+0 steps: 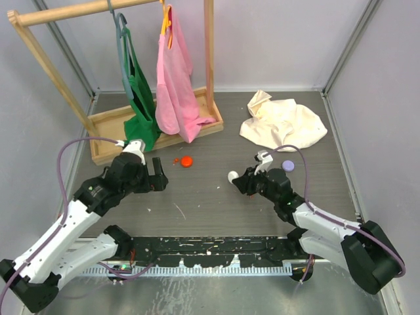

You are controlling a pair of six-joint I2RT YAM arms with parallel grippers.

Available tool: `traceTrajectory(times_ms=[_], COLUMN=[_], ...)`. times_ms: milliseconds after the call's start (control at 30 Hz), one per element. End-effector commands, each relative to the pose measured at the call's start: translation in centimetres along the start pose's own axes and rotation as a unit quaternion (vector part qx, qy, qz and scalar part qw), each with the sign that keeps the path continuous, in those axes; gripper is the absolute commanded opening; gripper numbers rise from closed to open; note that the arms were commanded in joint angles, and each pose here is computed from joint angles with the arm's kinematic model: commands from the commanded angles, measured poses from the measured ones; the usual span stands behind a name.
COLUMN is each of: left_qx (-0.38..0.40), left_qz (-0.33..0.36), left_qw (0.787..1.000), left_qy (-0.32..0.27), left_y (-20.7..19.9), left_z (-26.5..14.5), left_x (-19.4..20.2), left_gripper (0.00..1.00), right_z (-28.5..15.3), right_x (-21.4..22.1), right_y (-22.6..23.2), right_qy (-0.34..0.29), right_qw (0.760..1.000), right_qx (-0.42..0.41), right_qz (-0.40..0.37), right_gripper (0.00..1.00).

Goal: Insert the wireless bluetooth earbuds into the charging case
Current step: Place the charging case at the center of the board.

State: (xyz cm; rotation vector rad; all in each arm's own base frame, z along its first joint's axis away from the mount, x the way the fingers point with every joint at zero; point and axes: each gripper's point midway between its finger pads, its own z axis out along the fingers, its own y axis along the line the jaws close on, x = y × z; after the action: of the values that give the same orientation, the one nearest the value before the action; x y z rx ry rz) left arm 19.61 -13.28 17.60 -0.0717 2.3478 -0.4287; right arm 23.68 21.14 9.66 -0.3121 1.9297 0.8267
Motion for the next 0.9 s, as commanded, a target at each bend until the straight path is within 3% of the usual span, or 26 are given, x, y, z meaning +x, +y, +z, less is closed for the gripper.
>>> traceTrajectory(times_ms=[0,133,633,800,867], left_qx=[-0.061,-0.100,-0.102,-0.073,-0.067], left_qz=[0.048,0.057,0.055,0.059,0.060], left_qw=[0.997,0.991,0.991,0.994,0.995], left_qy=[-0.029,-0.073,-0.064,-0.052,-0.046], left_y=[2.9,4.6,4.8,3.9,3.7], left_z=[-3.1,-2.8,-2.6,-2.2,-2.1], left_x=[-1.5,-2.7,-2.6,-2.1,-1.9], left_gripper=[0.98,0.98,0.98,0.98,0.98], right_z=[-0.6,-1.9,-5.4,-5.5,-5.6], right_x=[-1.4,-1.6,-2.2,-1.6,-1.2], right_y=[-3.4,-6.9,-17.6,-18.8,-19.0], right_qy=[-0.016,-0.042,-0.131,-0.125,-0.118], right_qw=[0.994,0.981,0.904,0.888,0.880], right_qx=[0.081,0.137,0.286,0.305,0.315], right_qz=[0.078,0.132,0.291,0.321,0.334], right_gripper=[0.06,0.07,0.14,0.26,0.40])
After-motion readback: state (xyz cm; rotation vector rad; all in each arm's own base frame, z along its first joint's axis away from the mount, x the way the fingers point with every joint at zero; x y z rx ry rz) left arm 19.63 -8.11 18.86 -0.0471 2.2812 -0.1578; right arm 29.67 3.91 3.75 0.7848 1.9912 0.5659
